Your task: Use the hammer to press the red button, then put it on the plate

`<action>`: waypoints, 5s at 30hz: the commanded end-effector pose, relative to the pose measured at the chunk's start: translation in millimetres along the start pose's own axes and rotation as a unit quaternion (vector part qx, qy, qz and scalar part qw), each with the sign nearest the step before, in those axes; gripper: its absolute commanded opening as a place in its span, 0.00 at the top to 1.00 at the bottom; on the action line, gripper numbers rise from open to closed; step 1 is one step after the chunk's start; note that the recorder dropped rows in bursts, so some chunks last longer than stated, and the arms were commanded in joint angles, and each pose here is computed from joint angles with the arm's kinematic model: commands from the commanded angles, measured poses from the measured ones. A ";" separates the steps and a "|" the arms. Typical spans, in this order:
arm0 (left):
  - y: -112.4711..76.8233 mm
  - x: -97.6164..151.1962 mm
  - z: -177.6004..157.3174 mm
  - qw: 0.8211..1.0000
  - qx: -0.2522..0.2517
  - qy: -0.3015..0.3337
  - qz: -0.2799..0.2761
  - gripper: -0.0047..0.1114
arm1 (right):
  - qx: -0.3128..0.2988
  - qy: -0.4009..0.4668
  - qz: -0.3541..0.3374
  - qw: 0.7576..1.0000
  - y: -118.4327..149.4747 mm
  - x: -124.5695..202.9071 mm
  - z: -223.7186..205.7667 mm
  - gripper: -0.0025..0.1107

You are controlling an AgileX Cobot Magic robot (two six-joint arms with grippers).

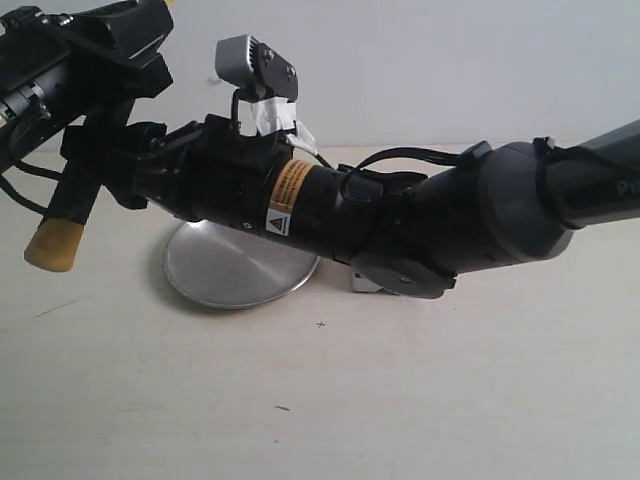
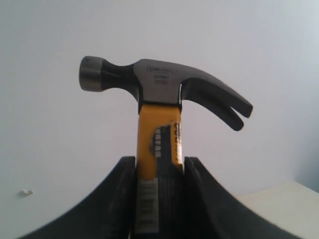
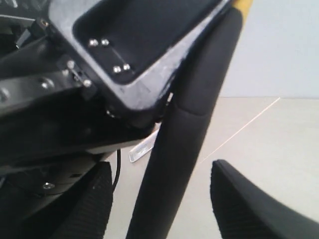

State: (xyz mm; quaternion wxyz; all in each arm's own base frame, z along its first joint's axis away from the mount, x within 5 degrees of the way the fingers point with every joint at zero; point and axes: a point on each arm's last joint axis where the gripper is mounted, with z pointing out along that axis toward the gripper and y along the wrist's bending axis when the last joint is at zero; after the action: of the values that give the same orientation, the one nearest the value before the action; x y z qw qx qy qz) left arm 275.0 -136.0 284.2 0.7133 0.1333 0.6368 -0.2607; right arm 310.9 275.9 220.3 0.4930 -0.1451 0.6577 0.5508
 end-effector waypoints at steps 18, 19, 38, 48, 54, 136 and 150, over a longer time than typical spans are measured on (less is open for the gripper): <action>-5.1 -12.7 1.3 0.999 0.020 -0.043 0.008 0.96 | 0.005 -0.026 -0.009 1.000 -1.1 -5.5 14.1 0.53; -5.2 -12.9 1.3 0.999 0.020 -0.044 0.008 0.96 | 0.006 -0.028 -0.008 1.000 -1.3 -5.8 14.0 0.53; -10.7 -12.3 0.9 0.998 0.050 -0.042 0.023 0.96 | -0.002 -0.042 0.001 0.999 0.2 -8.3 13.9 0.67; -8.0 -10.4 1.1 0.999 0.042 -0.029 0.002 0.96 | 0.047 -0.038 0.033 0.998 -8.9 -7.4 13.5 0.98; -7.9 -10.1 1.1 0.999 0.042 -0.028 0.004 0.96 | 0.042 -0.041 0.031 0.998 -8.1 -7.9 13.6 0.98; -18.4 -33.7 -250.1 0.986 -0.130 -0.062 0.080 0.96 | 0.353 0.038 -0.141 0.924 100.4 -95.9 -208.5 0.98; -2.3 23.2 -256.9 0.979 -0.206 0.001 -0.002 0.96 | 0.410 0.130 -0.118 0.895 73.0 -44.4 -234.6 0.98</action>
State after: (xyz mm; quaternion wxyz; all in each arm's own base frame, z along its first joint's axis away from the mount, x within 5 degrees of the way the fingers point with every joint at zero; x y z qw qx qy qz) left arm 57.8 -9.5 235.8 0.7308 -0.0067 0.6708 -0.1265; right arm 163.1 79.2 268.7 0.4470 -0.0524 0.8834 0.1302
